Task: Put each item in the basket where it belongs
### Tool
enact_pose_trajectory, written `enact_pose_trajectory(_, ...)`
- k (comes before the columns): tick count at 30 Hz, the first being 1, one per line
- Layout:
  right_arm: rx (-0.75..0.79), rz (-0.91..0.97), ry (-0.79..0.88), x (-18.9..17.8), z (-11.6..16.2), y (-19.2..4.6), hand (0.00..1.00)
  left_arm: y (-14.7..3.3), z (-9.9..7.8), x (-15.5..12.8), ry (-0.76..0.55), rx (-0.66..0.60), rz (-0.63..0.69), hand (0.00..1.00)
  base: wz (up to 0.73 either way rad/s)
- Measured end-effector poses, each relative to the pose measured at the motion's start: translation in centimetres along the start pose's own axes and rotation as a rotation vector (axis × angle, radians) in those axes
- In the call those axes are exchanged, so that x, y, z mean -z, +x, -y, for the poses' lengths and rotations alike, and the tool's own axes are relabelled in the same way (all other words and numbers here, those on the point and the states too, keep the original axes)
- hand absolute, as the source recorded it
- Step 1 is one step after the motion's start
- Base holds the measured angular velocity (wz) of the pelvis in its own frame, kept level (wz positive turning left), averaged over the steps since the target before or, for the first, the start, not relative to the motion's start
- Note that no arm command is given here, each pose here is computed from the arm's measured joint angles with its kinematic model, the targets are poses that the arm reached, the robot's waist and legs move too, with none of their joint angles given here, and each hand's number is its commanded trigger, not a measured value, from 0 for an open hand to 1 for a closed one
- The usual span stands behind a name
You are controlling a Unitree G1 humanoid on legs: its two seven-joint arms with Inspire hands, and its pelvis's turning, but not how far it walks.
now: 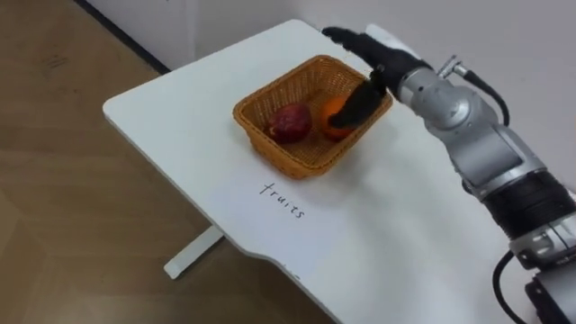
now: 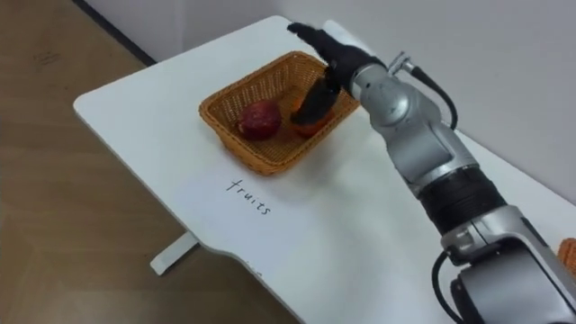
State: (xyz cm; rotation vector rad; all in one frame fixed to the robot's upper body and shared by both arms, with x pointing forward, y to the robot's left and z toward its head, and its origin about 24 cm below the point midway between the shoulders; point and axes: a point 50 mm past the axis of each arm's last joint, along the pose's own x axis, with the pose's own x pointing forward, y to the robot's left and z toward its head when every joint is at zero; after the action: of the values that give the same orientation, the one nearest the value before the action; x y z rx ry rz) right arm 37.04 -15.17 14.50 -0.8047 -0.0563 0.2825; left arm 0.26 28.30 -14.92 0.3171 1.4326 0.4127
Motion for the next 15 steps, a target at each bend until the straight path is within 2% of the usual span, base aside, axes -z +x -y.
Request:
enact_pose_trajectory(6,0.184,0.065,0.083,-0.5,2.8,-1.0,0.0,0.1,0.1,-1.0,-0.007,0.002,0.033,0.0,-0.13)
enact_pose_trajectory(15,0.45,0.127,0.106,-1.3,7.0,-2.8,0.0,-0.1,0.3,-3.2,-0.033,0.003,0.121,0.0,-0.22)
